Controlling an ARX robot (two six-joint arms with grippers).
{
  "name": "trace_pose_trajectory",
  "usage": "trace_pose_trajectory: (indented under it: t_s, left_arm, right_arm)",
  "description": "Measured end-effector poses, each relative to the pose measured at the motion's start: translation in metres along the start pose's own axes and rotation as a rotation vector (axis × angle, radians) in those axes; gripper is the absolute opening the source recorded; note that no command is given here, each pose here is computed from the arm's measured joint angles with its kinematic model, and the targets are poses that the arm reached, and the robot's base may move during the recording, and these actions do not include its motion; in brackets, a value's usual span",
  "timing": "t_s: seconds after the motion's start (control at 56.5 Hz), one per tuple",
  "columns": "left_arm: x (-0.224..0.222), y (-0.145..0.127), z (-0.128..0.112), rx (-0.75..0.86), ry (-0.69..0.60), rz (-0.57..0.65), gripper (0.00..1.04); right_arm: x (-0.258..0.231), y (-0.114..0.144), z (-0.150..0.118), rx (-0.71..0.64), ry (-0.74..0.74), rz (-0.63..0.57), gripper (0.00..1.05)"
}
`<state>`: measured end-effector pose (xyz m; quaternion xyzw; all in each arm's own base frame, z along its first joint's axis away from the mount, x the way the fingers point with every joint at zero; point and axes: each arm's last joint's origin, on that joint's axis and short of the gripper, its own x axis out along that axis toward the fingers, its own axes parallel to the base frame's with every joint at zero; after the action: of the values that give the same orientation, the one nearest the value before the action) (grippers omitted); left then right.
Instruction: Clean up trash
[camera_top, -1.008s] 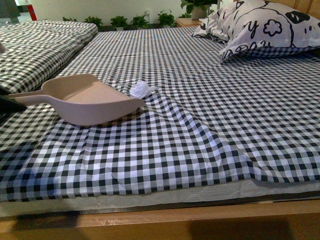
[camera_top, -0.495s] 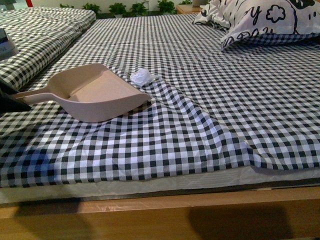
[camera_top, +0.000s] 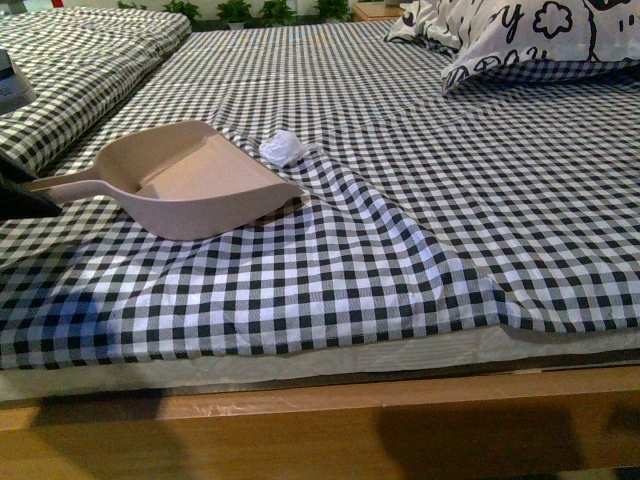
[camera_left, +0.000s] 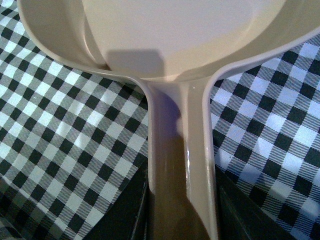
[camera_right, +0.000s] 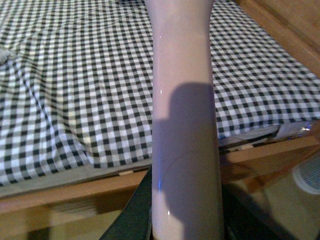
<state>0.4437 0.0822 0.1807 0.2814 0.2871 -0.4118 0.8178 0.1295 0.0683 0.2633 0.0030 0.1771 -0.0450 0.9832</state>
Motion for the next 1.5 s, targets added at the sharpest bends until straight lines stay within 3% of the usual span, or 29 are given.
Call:
trace_pose_trajectory:
  t_s: [0.195, 0.389, 0.478, 0.619, 0.814, 1.221, 1.504]
  left_arm:
    - [0.000, 0.000, 0.000, 0.003, -0.001, 0.000, 0.28]
    - [0.000, 0.000, 0.000, 0.005, -0.001, 0.000, 0.28]
    - [0.000, 0.000, 0.000, 0.006, -0.001, -0.001, 0.28]
    - [0.000, 0.000, 0.000, 0.007, -0.001, -0.001, 0.28]
    - [0.000, 0.000, 0.000, 0.008, -0.002, -0.001, 0.28]
    - [0.000, 0.000, 0.000, 0.010, -0.002, -0.001, 0.28]
    - [0.000, 0.000, 0.000, 0.010, -0.002, -0.001, 0.28]
  right_arm:
    - [0.054, 0.012, 0.038, 0.052, -0.005, 0.115, 0.18]
    - [0.148, 0.062, 0.077, -0.064, -0.032, 0.257, 0.18]
    - [0.213, 0.102, 0.074, -0.217, -0.001, 0.273, 0.18]
    - [0.279, 0.144, 0.061, -0.381, 0.033, 0.241, 0.18]
    - [0.337, 0.177, 0.038, -0.478, 0.064, 0.189, 0.18]
    - [0.364, 0.195, -0.001, -0.587, 0.198, 0.169, 0.18]
    - [0.352, 0.205, -0.002, -0.646, 0.279, 0.237, 0.18]
